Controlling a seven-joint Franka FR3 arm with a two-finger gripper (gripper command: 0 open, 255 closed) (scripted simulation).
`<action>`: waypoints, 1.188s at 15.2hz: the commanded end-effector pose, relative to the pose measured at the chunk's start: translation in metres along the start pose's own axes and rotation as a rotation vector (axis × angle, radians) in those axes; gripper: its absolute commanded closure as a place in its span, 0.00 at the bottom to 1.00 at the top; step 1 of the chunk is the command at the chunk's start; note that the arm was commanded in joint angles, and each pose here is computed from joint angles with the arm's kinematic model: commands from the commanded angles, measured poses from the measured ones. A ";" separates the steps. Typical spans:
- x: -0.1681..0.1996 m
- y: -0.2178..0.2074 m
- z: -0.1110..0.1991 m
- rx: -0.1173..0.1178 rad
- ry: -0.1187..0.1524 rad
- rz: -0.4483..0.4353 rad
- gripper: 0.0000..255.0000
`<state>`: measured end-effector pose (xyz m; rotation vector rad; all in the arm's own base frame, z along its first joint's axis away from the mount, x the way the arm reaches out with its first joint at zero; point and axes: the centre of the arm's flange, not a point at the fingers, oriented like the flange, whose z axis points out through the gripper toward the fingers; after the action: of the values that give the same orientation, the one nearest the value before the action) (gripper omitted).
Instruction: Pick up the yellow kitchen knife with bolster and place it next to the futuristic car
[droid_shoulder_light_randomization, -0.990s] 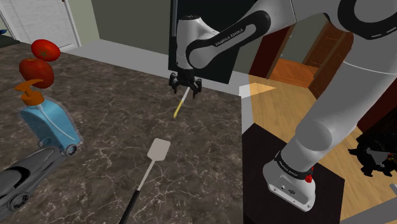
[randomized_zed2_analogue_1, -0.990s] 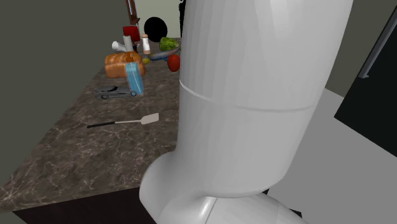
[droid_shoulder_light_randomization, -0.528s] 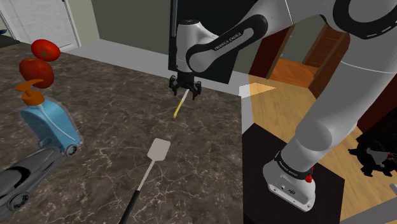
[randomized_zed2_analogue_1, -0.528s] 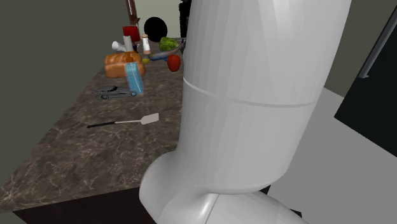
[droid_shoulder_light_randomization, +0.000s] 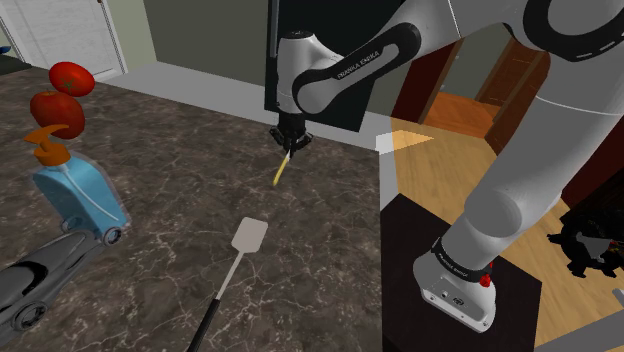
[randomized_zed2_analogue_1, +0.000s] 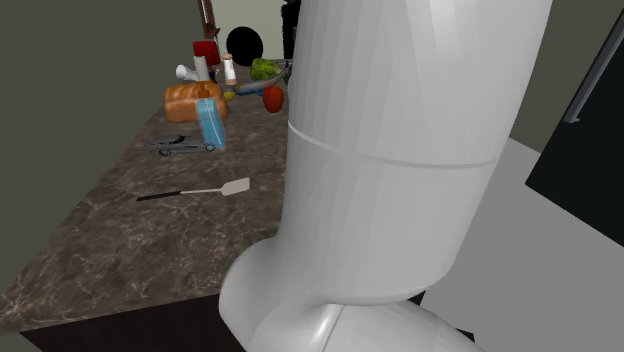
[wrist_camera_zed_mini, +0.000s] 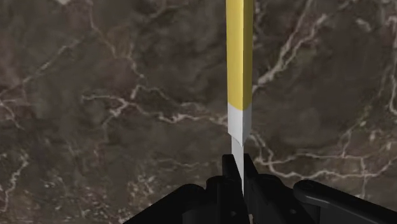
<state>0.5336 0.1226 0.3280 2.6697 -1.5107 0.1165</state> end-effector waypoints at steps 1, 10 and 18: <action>0.000 0.000 0.000 0.000 0.000 0.000 1.00; 0.003 0.001 -0.031 0.000 0.000 0.000 1.00; 0.007 0.002 -0.073 0.000 0.000 0.000 1.00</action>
<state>0.5343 0.1222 0.3966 2.6696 -1.5109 0.1174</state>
